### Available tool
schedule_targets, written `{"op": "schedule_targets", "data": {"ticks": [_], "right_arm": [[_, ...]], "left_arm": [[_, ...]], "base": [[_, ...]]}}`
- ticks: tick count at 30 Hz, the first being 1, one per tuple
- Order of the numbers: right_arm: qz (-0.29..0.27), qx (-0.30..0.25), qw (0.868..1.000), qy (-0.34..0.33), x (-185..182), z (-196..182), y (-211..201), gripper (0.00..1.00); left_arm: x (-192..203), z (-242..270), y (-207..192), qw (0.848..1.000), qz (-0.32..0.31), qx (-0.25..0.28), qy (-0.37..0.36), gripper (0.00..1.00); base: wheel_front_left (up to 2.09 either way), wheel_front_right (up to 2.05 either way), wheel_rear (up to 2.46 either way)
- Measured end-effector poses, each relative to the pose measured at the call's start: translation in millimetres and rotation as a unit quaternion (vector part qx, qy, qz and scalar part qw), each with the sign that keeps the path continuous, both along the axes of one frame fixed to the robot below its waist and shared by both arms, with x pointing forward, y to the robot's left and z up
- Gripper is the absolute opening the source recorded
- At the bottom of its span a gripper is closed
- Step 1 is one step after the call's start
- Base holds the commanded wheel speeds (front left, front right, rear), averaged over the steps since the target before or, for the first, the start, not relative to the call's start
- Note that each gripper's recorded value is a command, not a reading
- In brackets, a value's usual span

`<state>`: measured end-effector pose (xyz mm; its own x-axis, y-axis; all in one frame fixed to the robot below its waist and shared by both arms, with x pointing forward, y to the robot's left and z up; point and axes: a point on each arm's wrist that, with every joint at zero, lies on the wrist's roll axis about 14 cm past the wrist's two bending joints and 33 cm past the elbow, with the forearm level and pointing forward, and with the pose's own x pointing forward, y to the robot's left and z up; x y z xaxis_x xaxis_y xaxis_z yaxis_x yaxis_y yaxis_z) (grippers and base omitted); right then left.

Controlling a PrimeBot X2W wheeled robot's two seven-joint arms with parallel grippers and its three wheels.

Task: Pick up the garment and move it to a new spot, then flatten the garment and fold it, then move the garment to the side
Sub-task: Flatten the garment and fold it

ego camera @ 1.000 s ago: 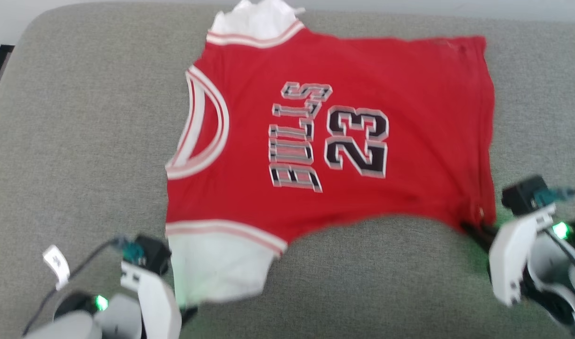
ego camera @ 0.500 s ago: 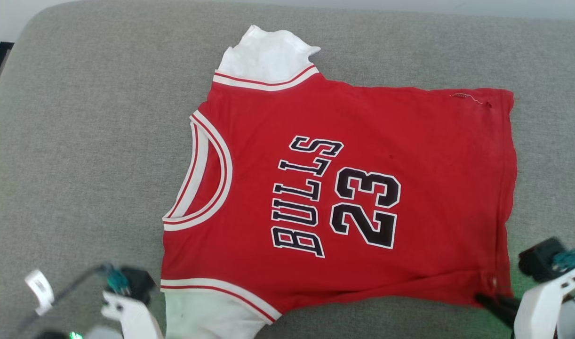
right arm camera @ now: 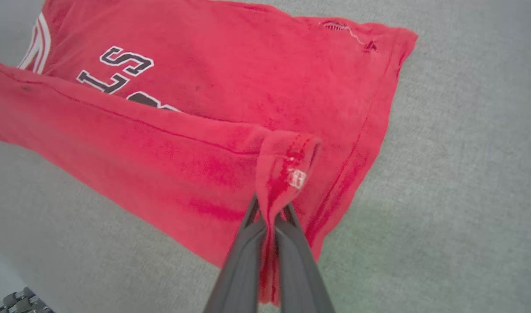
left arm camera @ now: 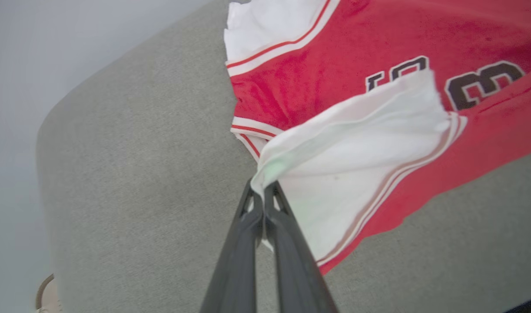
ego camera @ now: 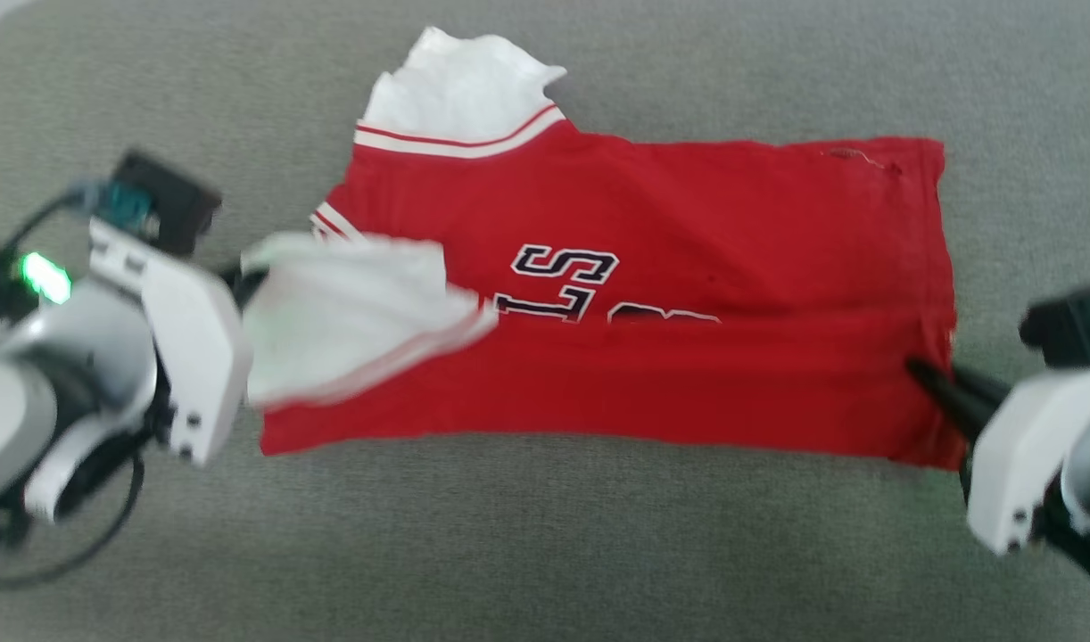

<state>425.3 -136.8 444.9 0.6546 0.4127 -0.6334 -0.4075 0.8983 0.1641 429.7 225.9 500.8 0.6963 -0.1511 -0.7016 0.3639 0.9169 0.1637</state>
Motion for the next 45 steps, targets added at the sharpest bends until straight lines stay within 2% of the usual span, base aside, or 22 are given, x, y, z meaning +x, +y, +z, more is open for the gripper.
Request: {"op": "schedule_targets", "data": {"ticks": [3, 9, 18, 19, 20, 21, 22, 23, 24, 32, 36, 40, 45], "right_arm": [[-0.011, -0.007, 1.000, -0.014, 22.3, 1.9, -3.4, 0.00], [-0.019, -0.020, 1.000, 0.002, 51.2, -20.4, -5.7, 0.00], [-0.013, -0.037, 0.997, 0.067, 59.7, -63.2, -2.7, 0.00], [-0.014, -0.034, 0.997, 0.072, 61.0, -64.9, -1.5, 0.00], [-0.012, -0.038, 0.996, 0.075, 61.4, -67.3, -1.4, 0.00], [-0.008, -0.041, 0.996, 0.078, 62.2, -68.6, -0.6, 0.00], [-0.005, -0.043, 0.996, 0.079, 62.8, -69.5, 0.4, 0.05], [0.000, -0.045, 0.996, 0.081, 62.9, -70.3, 1.1, 0.44], [0.002, -0.051, 0.995, 0.083, 63.3, -70.7, -0.1, 1.00], [-0.012, -0.034, 0.999, 0.032, 73.5, -50.7, -4.8, 1.00], [-0.033, -0.007, 0.999, -0.031, 79.1, -24.4, -6.4, 1.00], [-0.064, 0.018, 0.991, -0.115, 83.4, 8.9, -10.6, 1.00], [-0.098, 0.033, 0.974, -0.200, 77.0, 41.8, -19.2, 1.00]], "left_arm": [[28.2, -3.0, -4.8, 1.000, -0.018, 0.005, -0.009, 0.00], [66.4, -41.0, -5.9, 0.999, -0.020, 0.000, 0.033, 0.00], [62.0, -118.4, -7.4, 0.984, 0.035, -0.028, 0.173, 0.00], [62.9, -121.0, -5.9, 0.982, 0.042, -0.028, 0.181, 0.05], [64.6, -123.0, -4.6, 0.981, 0.048, -0.029, 0.186, 0.20], [65.8, -124.9, -4.3, 0.980, 0.054, -0.032, 0.191, 0.26], [67.1, -126.2, -3.5, 0.978, 0.064, -0.039, 0.194, 0.42], [69.2, -126.2, -3.0, 0.978, 0.068, -0.041, 0.194, 0.71], [72.6, -124.9, -2.0, 0.978, 0.072, -0.043, 0.189, 1.00], [80.9, -104.2, 14.9, 0.985, 0.086, -0.031, 0.145, 1.00], [76.0, -85.6, 24.5, 0.988, 0.095, -0.029, 0.120, 1.00], [58.7, -77.2, 30.0, 0.987, 0.105, -0.033, 0.113, 1.00], [25.7, -78.8, 27.8, 0.984, 0.112, -0.034, 0.136, 1.00]], "base": [[0.00, 0.00, 0.00], [0.00, 0.00, 0.00], [0.00, 0.00, 0.00], [0.00, 0.00, 0.00], [0.00, 0.00, 0.00], [0.00, 0.00, 0.00], [0.00, 0.00, 0.00], [0.00, 0.00, 0.00], [0.00, 0.00, 0.00], [0.00, 0.00, 0.00], [0.00, 0.00, 0.00], [0.00, 0.00, 0.00], [0.00, 0.00, 0.00]]}}
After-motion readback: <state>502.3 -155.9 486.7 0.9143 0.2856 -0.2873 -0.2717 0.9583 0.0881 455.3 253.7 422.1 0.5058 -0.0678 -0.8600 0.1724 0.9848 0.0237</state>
